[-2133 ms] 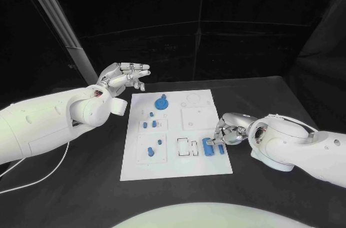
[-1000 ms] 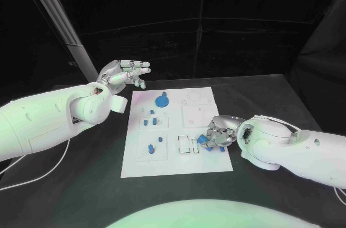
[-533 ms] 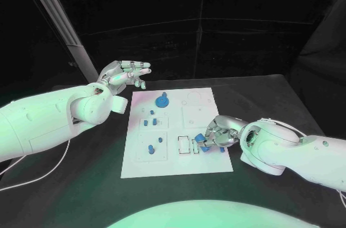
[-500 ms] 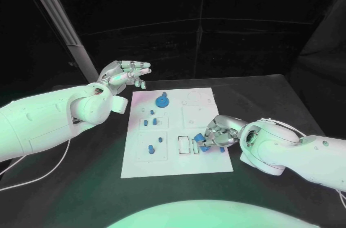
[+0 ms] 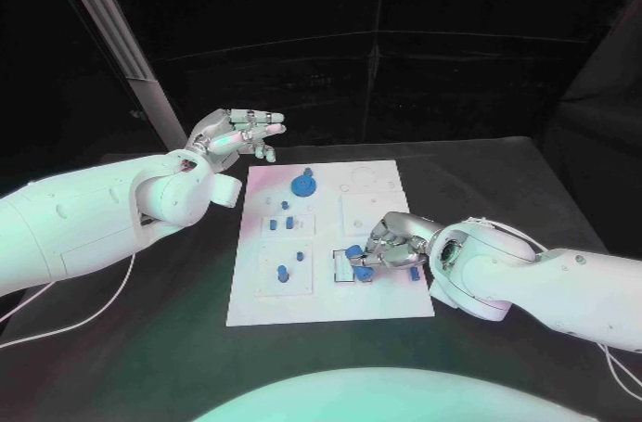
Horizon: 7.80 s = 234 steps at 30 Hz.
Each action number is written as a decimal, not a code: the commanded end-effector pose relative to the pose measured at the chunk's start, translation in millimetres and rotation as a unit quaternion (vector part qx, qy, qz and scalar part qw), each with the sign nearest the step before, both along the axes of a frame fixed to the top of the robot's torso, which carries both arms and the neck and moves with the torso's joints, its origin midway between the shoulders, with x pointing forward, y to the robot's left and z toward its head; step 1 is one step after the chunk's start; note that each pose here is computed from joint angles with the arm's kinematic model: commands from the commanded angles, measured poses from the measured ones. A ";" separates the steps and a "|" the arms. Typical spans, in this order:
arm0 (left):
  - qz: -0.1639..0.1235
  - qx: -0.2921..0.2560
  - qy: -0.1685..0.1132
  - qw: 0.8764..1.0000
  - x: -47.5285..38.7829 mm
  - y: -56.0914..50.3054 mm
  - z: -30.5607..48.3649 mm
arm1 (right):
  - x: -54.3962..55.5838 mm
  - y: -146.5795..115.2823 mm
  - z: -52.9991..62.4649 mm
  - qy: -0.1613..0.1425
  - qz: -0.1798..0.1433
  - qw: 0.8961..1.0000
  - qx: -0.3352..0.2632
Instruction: Assemble the parts on the task board
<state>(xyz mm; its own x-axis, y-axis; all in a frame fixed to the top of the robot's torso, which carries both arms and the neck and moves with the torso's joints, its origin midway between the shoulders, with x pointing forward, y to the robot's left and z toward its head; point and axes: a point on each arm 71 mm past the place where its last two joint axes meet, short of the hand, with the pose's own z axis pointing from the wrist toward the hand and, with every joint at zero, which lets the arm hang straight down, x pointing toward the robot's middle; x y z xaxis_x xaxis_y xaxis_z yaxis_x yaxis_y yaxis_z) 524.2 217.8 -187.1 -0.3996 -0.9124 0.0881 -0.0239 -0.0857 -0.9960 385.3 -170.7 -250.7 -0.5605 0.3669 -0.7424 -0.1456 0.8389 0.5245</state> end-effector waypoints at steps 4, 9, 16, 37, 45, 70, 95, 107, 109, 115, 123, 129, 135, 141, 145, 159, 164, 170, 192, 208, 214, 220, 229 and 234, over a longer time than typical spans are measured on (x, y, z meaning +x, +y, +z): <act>-0.008 -0.006 -0.001 1.000 -0.2 -3.1 1.6 | 2.5 6.0 -3.3 0.011 -0.002 1.000 -0.019; -0.010 -0.006 0.000 1.000 -0.4 -4.3 1.6 | 4.6 11.4 -4.5 0.009 -0.004 1.000 -0.022; -0.012 -0.007 0.000 1.000 -0.5 -5.4 1.8 | 7.1 17.2 -5.1 0.001 -0.004 1.000 -0.028; -0.008 -0.005 0.000 1.000 -0.5 -1.7 2.1 | 4.0 17.8 1.3 -0.044 0.028 0.998 -0.045; -0.008 -0.005 0.000 1.000 -0.7 -1.3 2.2 | 4.6 14.3 6.2 -0.077 0.023 0.996 -0.046; -0.002 -0.003 -0.001 1.000 0.0 4.3 1.6 | -4.4 -89.1 9.5 -0.018 -0.045 0.996 -0.081; -0.001 -0.002 0.000 1.000 -0.4 7.4 0.4 | 2.3 -73.7 -0.1 -0.029 -0.006 0.981 -0.191; -0.001 -0.002 0.001 1.000 -0.3 7.1 0.0 | 4.3 -61.7 -3.7 -0.034 0.014 0.978 -0.204; -0.001 -0.002 0.001 1.000 -0.4 6.9 0.0 | 4.5 -60.1 -4.5 -0.035 0.018 0.977 -0.208; -0.001 -0.002 0.001 1.000 -0.5 7.7 0.0 | 5.3 -51.1 -7.7 -0.052 0.046 0.969 -0.238; -0.001 -0.002 0.001 1.000 -0.8 8.1 0.0 | 3.7 -43.1 -11.7 -0.061 0.071 0.960 -0.265; 0.000 -0.002 0.001 1.000 -1.2 9.7 0.1 | 3.7 -41.6 -8.5 -0.074 0.051 0.968 -0.234; 0.000 -0.002 0.001 1.000 -1.3 9.9 0.2 | 1.8 -41.5 -2.7 -0.077 0.013 0.982 -0.175; -0.001 -0.002 0.002 1.000 -1.5 9.9 0.2 | 0.6 -39.6 0.5 -0.079 -0.003 0.986 -0.145; -0.002 -0.002 0.002 1.000 -1.7 9.6 0.2 | 0.2 -36.5 3.2 -0.085 -0.015 0.989 -0.119; -0.003 -0.003 0.003 1.000 -2.0 8.6 0.3 | -0.4 -24.5 -3.5 -0.003 -0.062 0.997 -0.034; -0.004 -0.003 0.003 1.000 -2.2 8.5 0.4 | -0.9 -19.5 -7.6 0.026 -0.064 0.997 -0.027; -0.004 -0.003 0.003 1.000 -2.3 8.4 0.5 | -2.0 -13.7 -11.7 0.051 -0.050 0.997 -0.037; -0.005 -0.003 0.003 1.000 -2.5 7.2 0.7 | 0.3 -3.6 -16.1 0.067 -0.046 0.996 -0.044; -0.005 -0.003 0.003 1.000 -2.2 6.9 0.7 | 2.5 1.7 -16.1 0.056 -0.043 0.996 -0.047; -0.005 -0.003 0.003 1.000 -1.8 6.7 0.6 | 1.0 3.8 -15.0 0.054 -0.033 0.997 -0.044; -0.006 -0.003 0.003 1.000 -1.5 6.2 0.5 | 0.1 2.2 -14.1 0.052 -0.032 0.997 -0.043; -0.006 -0.003 0.004 1.000 -1.1 5.8 0.3 | -0.4 -2.3 -12.4 0.046 -0.037 0.997 -0.040; -0.006 -0.003 0.004 1.000 -1.0 5.8 0.1 | -0.8 -6.3 -13.2 0.049 -0.030 0.997 -0.046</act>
